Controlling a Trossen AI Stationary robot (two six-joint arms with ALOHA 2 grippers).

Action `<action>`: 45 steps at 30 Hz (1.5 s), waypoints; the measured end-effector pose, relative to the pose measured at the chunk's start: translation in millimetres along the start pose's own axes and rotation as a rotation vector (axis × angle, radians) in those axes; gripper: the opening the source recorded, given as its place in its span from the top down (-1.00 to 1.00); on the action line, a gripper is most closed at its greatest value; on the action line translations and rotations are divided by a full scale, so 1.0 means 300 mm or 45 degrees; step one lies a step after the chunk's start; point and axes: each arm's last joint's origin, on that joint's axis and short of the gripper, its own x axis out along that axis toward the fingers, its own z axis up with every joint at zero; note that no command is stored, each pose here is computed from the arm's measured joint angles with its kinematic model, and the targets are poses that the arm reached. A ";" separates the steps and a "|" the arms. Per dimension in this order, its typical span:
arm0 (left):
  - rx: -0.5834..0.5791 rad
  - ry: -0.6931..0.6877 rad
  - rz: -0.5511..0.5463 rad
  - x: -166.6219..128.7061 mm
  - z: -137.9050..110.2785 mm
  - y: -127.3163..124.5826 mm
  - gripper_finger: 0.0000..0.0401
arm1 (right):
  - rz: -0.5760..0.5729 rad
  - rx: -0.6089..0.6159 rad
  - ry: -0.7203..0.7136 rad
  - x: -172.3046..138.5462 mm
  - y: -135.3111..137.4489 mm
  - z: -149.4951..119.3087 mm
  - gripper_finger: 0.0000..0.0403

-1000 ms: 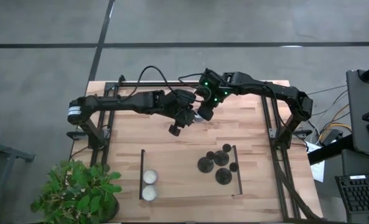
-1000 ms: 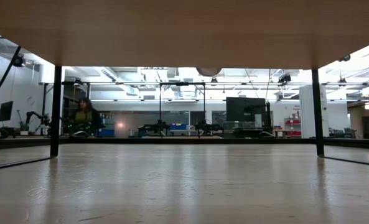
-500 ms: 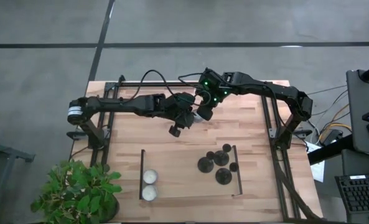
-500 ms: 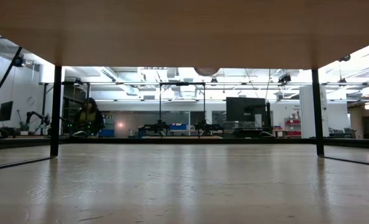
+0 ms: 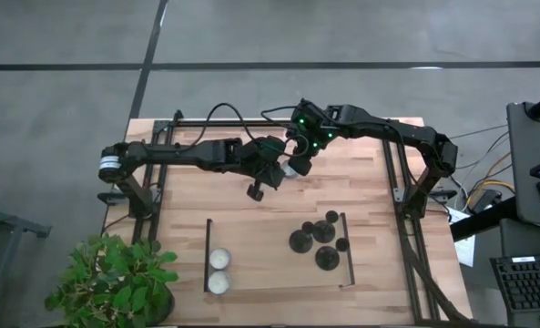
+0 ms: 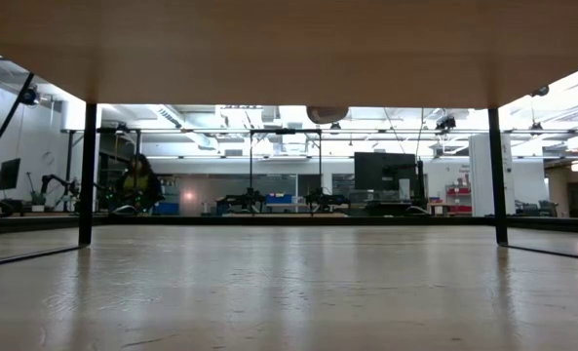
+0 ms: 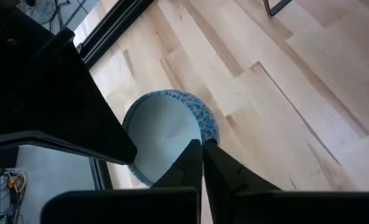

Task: Pick & Place candle stick holders
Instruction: Put the scented candle on the shelf

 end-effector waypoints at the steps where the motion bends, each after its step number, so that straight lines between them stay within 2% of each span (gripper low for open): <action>1: 0.000 0.002 -0.002 0.000 0.000 -0.001 0.99 | 0.000 -0.005 0.000 0.000 0.000 0.000 0.96; 18: 0.012 0.006 0.008 -0.013 0.017 -0.007 1.00 | 0.023 -0.018 0.007 0.000 0.002 -0.001 0.96; 29: 0.006 -0.031 0.095 -0.105 0.035 0.011 1.00 | 0.027 -0.023 0.008 -0.002 0.004 -0.002 0.96; 37: -0.008 -0.021 0.082 -0.115 0.032 0.008 1.00 | 0.025 -0.017 0.006 -0.002 0.003 -0.002 0.96; 45: -0.084 0.040 0.028 -0.112 0.014 -0.008 1.00 | 0.024 -0.026 0.007 -0.002 0.003 -0.002 0.96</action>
